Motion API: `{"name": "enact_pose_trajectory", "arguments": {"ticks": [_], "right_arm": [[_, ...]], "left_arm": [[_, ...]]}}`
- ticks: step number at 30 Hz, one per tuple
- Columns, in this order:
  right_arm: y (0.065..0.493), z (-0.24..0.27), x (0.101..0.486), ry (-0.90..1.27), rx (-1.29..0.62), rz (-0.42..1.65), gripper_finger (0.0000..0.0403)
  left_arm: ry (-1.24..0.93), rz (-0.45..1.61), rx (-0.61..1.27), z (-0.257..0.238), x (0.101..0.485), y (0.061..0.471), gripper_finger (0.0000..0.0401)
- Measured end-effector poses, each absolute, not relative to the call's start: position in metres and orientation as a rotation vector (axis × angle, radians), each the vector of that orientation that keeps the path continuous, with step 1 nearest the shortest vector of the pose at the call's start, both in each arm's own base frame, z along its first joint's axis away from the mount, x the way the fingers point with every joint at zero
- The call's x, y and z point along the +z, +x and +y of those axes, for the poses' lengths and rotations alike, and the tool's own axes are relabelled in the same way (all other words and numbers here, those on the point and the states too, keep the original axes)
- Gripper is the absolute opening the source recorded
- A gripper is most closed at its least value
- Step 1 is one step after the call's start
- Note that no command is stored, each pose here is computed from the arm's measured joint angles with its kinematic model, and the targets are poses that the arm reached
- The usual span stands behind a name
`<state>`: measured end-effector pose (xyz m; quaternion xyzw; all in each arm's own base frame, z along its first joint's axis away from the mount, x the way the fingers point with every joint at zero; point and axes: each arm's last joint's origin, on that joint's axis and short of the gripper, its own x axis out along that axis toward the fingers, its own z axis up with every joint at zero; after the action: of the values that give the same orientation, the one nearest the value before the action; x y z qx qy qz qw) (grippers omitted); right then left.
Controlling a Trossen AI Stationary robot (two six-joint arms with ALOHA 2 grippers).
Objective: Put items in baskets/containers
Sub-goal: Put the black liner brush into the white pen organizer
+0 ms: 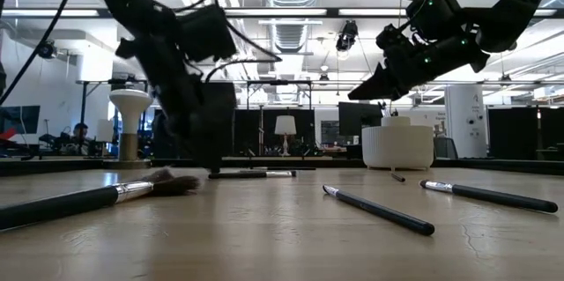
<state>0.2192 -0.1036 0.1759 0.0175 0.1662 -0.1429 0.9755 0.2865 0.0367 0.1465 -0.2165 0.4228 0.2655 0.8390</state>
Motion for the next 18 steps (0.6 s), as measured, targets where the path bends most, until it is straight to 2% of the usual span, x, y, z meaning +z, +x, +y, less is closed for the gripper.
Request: {"name": "enact_pose_trajectory", "arguments": {"ticks": [6,12,18], "right_arm": [[0.224,-0.103,0.182,0.058,-0.284,0.314,0.0018],[0.24,-0.094,0.184,0.03,-0.22,0.324,0.0064],[0.257,-0.095,0.178,0.047,-0.197,0.398,0.0108]], "left_arm": [[-0.467,0.806,0.513,0.044,0.17,0.283,0.0],[-0.484,0.757,0.509,0.048,0.182,0.28,0.0],[-0.486,0.806,0.498,0.045,0.17,0.284,0.0015]]}}
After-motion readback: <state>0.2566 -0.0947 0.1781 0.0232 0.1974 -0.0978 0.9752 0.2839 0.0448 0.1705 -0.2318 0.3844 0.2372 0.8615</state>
